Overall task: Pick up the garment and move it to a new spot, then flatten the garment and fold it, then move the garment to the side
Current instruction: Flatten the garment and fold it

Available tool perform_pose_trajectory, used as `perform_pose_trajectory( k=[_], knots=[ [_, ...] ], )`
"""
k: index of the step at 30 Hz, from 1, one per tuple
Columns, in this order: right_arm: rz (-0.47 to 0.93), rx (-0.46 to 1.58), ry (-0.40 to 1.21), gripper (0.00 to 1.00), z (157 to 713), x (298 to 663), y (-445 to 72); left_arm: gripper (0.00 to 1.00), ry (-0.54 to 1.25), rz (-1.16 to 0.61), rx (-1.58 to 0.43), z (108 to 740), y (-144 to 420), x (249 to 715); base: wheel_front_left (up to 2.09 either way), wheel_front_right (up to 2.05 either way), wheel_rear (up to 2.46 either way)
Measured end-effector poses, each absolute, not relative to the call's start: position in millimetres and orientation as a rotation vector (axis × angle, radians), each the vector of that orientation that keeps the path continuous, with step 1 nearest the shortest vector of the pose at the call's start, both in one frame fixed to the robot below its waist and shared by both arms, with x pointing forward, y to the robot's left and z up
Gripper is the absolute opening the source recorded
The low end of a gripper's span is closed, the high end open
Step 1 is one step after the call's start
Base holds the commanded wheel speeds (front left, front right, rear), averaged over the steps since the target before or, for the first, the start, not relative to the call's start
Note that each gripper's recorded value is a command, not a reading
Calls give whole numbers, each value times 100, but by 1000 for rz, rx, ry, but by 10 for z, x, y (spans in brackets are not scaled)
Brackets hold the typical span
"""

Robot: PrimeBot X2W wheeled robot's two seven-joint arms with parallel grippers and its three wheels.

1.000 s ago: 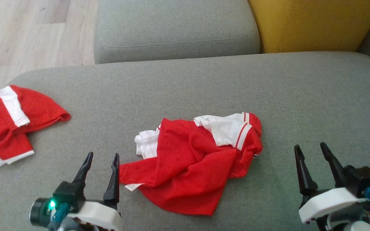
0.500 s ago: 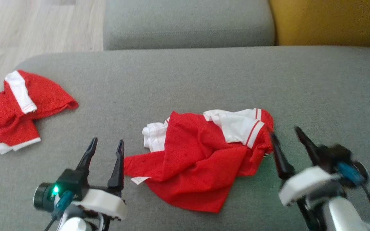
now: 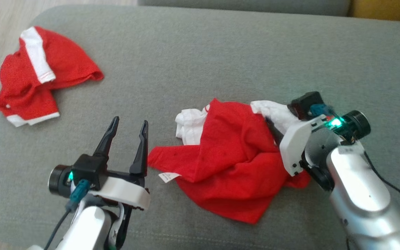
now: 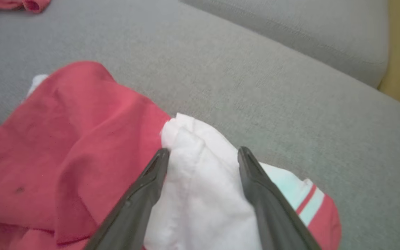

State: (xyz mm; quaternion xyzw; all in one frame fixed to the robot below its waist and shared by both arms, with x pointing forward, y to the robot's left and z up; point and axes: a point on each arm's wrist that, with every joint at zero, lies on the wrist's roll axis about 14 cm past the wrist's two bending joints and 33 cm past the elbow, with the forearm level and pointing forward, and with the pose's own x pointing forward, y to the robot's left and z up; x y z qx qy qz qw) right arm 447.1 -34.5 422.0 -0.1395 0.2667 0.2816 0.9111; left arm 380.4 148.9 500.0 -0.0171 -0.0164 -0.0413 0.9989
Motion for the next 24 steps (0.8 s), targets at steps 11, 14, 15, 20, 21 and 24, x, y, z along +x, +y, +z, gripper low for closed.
perform_pose_trajectory(
  k=[11,14,15,20,21,24],
  knots=[
    [490,-103,560,0,4248,4596,-572,100,-50,-88,-32,5029,1452,3886,0,0,0],
    [385,32,482,0,4369,4607,-810,100,-62,-96,-33,5062,1424,3914,0,0,0],
    [343,75,465,0,4368,4575,-915,100,-65,-102,-34,5071,1406,3922,0,0,0],
    [125,269,474,0,4152,4264,-1510,100,-77,-136,-38,5102,1316,3974,0,0,0],
    [92,290,482,0,4102,4196,-1602,100,-79,-144,-36,5106,1298,3983,0,0,0],
    [38,348,481,46,4045,4089,-1741,100,-81,-155,-38,5109,1262,3997,0,0,0]
  ],
)
